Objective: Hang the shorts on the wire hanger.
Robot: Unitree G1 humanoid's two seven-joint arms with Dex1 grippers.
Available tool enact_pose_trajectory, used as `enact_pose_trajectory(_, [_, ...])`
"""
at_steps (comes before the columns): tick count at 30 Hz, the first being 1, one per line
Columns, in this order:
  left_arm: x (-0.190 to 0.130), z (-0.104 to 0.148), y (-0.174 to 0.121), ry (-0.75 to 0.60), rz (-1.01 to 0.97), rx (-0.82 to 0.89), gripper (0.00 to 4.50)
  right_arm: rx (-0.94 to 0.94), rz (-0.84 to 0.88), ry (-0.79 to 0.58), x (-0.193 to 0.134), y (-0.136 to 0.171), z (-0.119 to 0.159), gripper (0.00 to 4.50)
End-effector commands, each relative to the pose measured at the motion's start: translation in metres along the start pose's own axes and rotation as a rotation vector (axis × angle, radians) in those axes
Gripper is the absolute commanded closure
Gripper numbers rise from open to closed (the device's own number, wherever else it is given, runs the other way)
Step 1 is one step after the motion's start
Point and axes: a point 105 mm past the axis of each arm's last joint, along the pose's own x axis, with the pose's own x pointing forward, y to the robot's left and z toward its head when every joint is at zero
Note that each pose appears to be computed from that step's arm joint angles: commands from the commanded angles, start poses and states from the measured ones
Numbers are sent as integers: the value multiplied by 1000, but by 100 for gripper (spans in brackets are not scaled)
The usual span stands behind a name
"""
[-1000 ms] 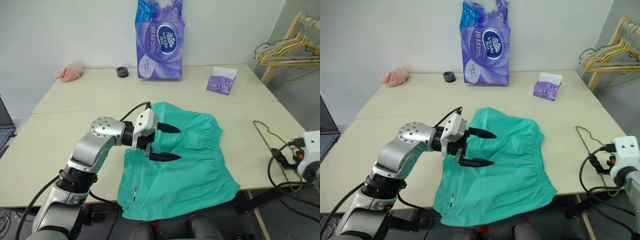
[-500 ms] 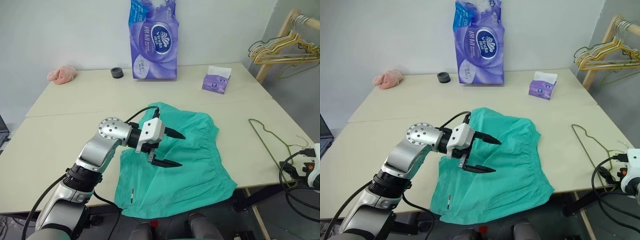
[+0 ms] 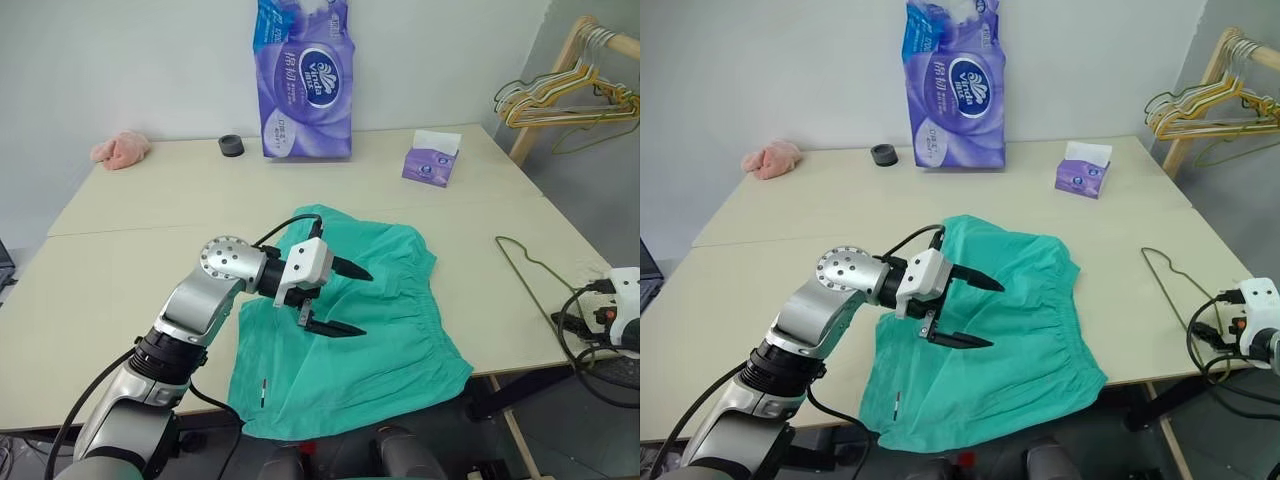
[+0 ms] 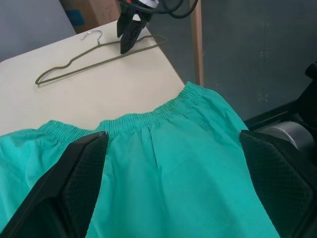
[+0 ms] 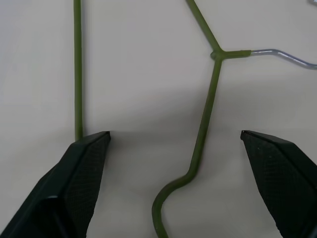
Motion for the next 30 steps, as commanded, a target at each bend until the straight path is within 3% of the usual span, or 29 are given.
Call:
enact_pose_trajectory(1, [1,11,1,-11,3,50,0,-21,12,76,4,-4,-9,119])
enact_pose_trajectory(11, [2,11,2,-17,22,43,0,-129,-38,117,19,-7,-16,448])
enact_pose_trajectory(18, [1,11,11,-29,83,14,0,-179,-127,32,16,-17,-1,448])
enact_pose_trajectory(23, [-9,7,32,-57,185,-110,0,-325,-194,-109,-1,-21,42,448])
enact_pose_trajectory(26, [-19,4,48,-71,264,-158,0,-428,-210,-201,-10,-13,66,448])
enact_pose_trajectory(30, [-51,1,93,-103,486,-220,0,-734,-205,-374,-29,31,105,448])
